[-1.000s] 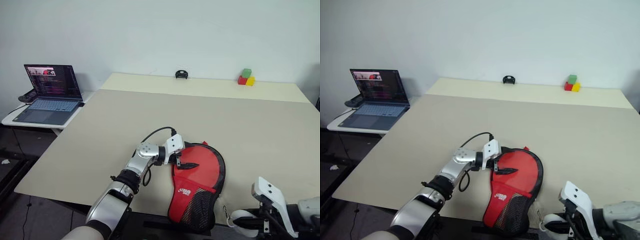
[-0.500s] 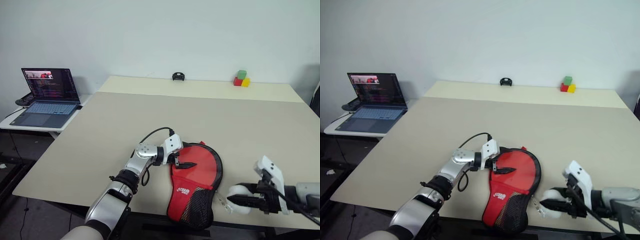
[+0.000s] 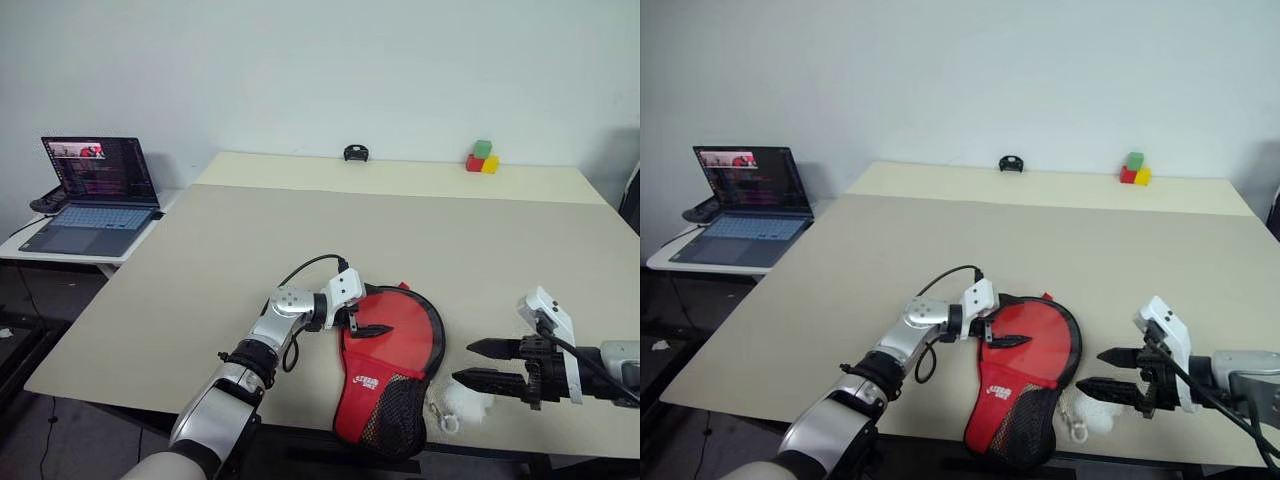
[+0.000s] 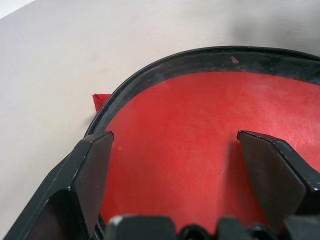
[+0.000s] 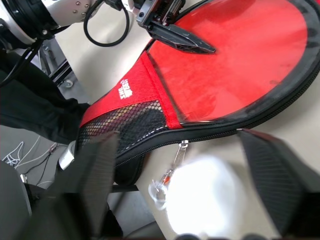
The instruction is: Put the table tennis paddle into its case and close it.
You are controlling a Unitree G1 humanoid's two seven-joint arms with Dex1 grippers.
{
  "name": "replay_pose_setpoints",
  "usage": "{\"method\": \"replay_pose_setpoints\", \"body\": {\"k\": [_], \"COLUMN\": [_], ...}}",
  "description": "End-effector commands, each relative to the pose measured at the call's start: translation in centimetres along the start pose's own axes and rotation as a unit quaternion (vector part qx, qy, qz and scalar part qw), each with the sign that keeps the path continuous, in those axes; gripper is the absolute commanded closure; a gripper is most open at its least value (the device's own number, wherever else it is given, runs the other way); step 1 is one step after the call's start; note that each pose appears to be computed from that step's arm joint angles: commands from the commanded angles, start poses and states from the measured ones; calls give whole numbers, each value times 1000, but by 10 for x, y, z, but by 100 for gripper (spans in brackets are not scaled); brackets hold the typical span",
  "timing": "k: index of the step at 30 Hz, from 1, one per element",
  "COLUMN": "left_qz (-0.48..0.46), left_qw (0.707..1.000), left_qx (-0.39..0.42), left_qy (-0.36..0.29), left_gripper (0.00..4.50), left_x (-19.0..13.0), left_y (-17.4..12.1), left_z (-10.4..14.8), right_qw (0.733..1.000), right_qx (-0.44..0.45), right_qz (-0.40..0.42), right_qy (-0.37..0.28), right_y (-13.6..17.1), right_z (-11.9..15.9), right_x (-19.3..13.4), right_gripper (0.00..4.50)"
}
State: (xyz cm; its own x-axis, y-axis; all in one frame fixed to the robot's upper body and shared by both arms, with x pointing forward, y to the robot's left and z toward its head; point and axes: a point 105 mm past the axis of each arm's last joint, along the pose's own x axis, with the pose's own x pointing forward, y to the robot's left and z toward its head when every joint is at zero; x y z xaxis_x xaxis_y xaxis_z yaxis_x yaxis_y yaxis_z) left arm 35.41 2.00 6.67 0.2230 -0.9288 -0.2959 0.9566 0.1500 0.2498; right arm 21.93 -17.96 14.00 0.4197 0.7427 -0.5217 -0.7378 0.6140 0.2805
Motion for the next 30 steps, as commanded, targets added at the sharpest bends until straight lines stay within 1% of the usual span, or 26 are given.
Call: {"method": "replay_pose_setpoints", "body": {"k": [1,4,7,9,11,13,16,18,20,23,25,28,30], "left_qz": [-29,-30,-28,-25,-21,-17,-3,3,7,36,51,66,78], "left_qw": [996,997,999,999,999,999,998,998,998,998,998,997,997], "left_qx": [-33,-26,-21,-20,-24,-24,-18,-16,-13,-2,1,-2,-3], "left_qy": [79,64,36,10,-16,-30,-55,-62,-65,-56,-44,-33,-25], "left_gripper": [18,18,18,18,18,18,18,18,18,18,18,18,18], "left_x": [-4,-4,-6,-9,-14,-19,-31,-39,-46,-68,-80,-89,-95], "left_y": [-23,-19,-13,-6,-1,2,10,13,14,23,25,27,29], "left_z": [-44,-34,-16,1,17,28,49,58,64,68,65,59,55], "right_qw": [998,993,991,990,989,988,988,988,988,989,990,991,991], "right_qx": [-29,-36,-40,-47,-54,-58,-59,-57,-56,-50,-51,-55,-63], "right_qz": [-26,-71,-90,-93,-91,-89,-82,-76,-73,-58,-53,-51,-52], "right_qy": [-39,-82,-89,-95,-106,-113,-118,-120,-122,-124,-121,-115,-107], "right_y": [-10,-37,-57,-67,-75,-79,-84,-86,-88,-85,-84,-85,-85], "right_z": [20,42,51,57,63,67,69,69,68,67,65,62,59], "right_x": [1,10,24,36,49,57,71,76,80,91,96,102,106], "right_gripper": [4,4,4,4,4,4,4,4,4,4,4,4,41]}}
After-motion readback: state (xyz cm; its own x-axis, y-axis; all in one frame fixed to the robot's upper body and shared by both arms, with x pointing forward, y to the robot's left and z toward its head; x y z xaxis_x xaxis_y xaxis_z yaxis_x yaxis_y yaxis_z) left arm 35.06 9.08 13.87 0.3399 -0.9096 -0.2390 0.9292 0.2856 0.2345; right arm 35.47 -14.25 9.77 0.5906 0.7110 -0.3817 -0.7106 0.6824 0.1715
